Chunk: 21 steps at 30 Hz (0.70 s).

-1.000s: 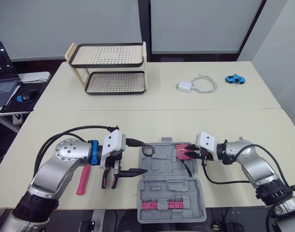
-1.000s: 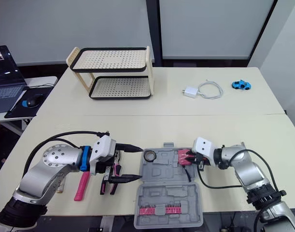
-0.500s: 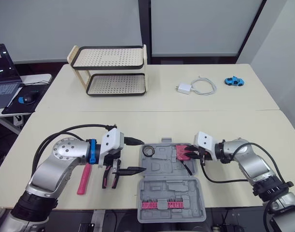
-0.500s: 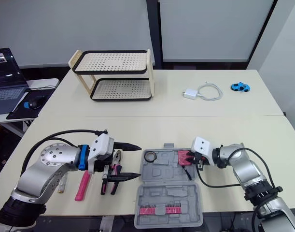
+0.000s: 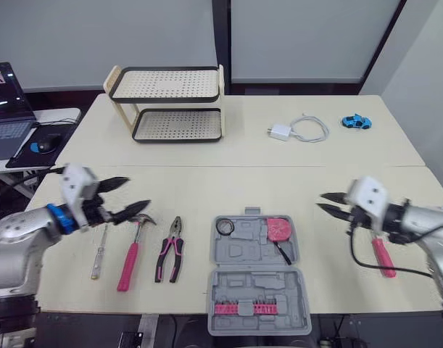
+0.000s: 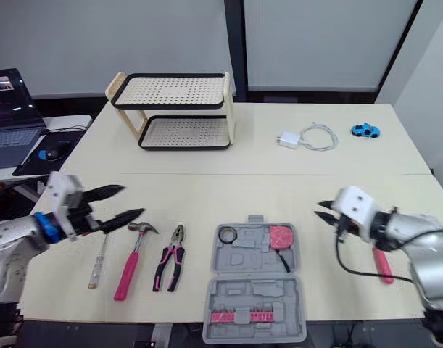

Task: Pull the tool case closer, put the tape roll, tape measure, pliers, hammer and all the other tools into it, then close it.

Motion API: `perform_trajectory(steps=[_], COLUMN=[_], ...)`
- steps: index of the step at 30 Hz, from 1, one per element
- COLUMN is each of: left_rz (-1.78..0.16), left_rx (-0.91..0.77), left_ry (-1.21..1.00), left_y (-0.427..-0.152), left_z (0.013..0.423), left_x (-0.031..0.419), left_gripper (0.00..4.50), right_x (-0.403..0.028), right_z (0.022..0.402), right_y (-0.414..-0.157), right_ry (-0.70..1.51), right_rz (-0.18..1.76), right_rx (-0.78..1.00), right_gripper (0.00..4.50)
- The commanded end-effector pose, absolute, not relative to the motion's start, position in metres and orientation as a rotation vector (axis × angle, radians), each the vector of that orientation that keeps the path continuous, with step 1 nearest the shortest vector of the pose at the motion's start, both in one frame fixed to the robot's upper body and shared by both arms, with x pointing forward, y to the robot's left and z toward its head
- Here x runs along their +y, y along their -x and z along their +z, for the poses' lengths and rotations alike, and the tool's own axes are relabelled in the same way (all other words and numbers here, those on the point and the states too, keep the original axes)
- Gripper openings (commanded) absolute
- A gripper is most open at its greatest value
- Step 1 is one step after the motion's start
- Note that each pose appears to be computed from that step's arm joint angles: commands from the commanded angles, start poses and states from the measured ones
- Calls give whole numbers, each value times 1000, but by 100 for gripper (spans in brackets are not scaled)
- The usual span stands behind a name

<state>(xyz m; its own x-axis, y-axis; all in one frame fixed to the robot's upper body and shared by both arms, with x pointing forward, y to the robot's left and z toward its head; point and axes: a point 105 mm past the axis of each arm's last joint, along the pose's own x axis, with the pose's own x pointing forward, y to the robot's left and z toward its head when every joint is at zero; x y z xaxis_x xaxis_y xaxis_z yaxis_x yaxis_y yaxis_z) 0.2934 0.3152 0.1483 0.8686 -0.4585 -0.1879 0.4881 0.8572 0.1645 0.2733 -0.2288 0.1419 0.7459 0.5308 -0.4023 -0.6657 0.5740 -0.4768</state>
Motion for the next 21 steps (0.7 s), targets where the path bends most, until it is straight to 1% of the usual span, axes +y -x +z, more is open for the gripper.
perform_trajectory(steps=[1,5,7,10,12,15,17,21], left_rz=[-215,14,103,191,240,274,290,286], left_rx=[120,184,215,262,280,315,313,316], left_ry=[-209,-177,-146,-86,-42,0,12,19], left_y=[-278,-246,-230,-210,-199,-189,-187,-187], left_z=[154,130,117,96,86,71,69,68], left_x=[377,423,438,448,452,452,453,449], left_gripper=[450,450,450,450,450,450,450,450], right_x=[-275,-328,-348,-370,-377,-382,-383,-382], right_z=[165,153,142,127,120,114,114,119], right_y=[-253,-220,-204,-186,-180,-176,-177,-182], right_ry=[704,669,657,638,617,572,564,577], right_rz=[533,367,296,209,187,177,177,199], right_rx=[192,285,328,379,402,419,418,410], right_gripper=[104,104,104,104,104,166,232,382])
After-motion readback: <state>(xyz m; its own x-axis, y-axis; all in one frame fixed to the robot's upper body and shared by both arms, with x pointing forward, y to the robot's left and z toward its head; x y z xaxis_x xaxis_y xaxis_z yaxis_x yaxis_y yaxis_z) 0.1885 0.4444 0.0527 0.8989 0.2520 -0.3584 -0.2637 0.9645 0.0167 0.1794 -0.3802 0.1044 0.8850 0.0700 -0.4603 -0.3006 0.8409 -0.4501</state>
